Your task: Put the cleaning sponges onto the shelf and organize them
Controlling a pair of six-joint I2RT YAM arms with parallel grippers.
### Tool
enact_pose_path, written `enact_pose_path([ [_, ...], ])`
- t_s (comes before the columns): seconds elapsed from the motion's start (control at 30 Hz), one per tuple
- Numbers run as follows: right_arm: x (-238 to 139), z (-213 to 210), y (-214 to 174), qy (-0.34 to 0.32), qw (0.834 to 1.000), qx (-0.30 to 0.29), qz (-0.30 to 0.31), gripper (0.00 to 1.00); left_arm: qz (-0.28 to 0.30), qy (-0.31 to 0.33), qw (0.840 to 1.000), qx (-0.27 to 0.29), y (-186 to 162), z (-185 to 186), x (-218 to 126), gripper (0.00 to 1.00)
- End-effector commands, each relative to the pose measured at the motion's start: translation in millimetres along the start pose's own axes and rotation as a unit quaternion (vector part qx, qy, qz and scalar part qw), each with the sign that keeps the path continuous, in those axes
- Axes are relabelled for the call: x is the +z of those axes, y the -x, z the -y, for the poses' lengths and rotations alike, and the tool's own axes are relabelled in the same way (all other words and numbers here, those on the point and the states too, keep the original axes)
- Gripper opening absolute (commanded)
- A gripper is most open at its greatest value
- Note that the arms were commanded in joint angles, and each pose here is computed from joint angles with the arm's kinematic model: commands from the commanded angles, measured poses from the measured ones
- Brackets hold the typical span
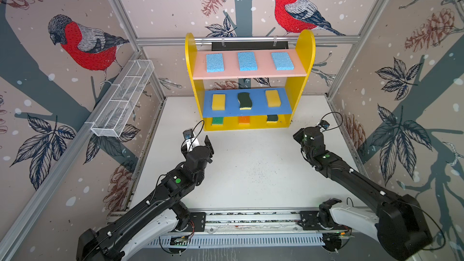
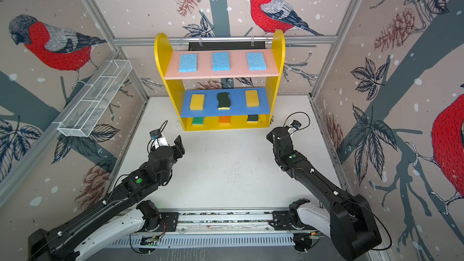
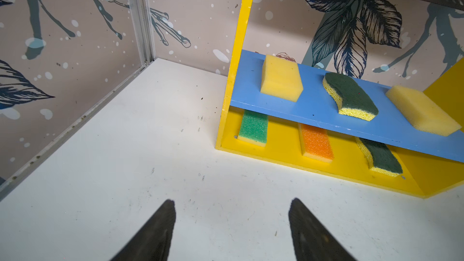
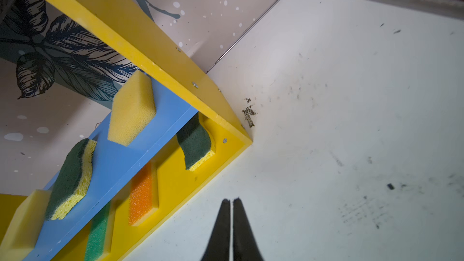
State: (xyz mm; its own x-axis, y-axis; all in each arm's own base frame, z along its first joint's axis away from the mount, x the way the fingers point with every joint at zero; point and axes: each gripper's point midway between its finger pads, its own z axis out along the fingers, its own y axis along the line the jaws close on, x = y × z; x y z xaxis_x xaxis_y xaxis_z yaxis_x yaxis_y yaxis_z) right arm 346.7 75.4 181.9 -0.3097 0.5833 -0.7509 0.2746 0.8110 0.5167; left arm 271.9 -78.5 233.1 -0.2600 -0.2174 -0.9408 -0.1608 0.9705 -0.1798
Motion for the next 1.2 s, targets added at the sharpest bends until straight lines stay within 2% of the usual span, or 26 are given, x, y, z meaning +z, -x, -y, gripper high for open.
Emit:
enact_pose_path([
  [0.0,-7,10,13,-0.027,0.998,-0.049,0.012,0.16,0.011,0.024,1.000,0.010,9,-8,-2,0.72],
  [0.37,-25,18,52,-0.046,0.994,-0.077,0.068,0.25,0.040,0.045,0.998,0.016,18,-15,-3,0.73],
  [0.57,-26,19,70,-0.046,0.990,-0.102,0.091,0.41,0.051,0.053,0.997,0.033,30,-17,-1,0.78],
  [0.73,-23,25,83,-0.061,0.988,-0.105,0.097,0.43,0.034,0.064,0.997,0.027,36,-22,6,0.80],
  [1.17,-8,64,111,-0.099,0.985,-0.095,0.102,0.56,0.050,0.065,0.996,0.017,53,-30,19,0.80],
])
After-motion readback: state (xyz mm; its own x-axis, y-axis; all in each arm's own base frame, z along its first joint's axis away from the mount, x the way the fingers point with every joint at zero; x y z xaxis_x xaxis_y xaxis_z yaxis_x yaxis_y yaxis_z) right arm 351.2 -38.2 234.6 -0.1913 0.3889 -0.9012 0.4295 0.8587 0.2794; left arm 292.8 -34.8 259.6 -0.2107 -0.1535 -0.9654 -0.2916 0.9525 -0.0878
